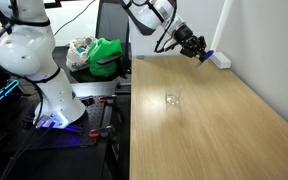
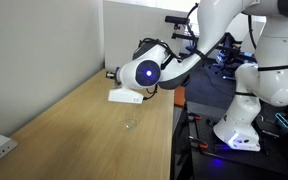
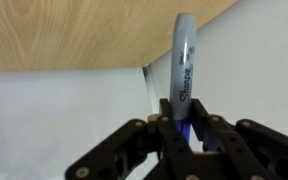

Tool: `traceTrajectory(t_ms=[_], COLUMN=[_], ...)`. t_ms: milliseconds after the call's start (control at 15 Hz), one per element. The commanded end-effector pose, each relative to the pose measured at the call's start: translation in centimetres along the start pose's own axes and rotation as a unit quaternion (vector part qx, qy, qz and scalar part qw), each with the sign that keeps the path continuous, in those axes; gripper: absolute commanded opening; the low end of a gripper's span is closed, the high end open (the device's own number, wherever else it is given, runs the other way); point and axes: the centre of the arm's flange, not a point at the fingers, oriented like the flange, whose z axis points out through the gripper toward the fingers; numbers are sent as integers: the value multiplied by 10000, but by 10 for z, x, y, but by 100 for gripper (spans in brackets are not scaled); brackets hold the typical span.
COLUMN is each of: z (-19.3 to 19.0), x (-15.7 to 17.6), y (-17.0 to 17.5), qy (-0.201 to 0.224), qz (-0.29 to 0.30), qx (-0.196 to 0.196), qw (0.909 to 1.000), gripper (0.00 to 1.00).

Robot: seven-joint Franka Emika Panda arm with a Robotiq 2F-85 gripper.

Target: Take the marker from the table and place it in the glass cup

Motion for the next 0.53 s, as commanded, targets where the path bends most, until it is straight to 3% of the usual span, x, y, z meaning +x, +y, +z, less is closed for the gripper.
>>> traceTrajectory(t_ms=[0,467], z=[-19,-28], x=[3,-14], y=[20,40], qy=[296,284], qz=[140,26], qx=[-127,-452], qw=[9994,9986], gripper=[6,6])
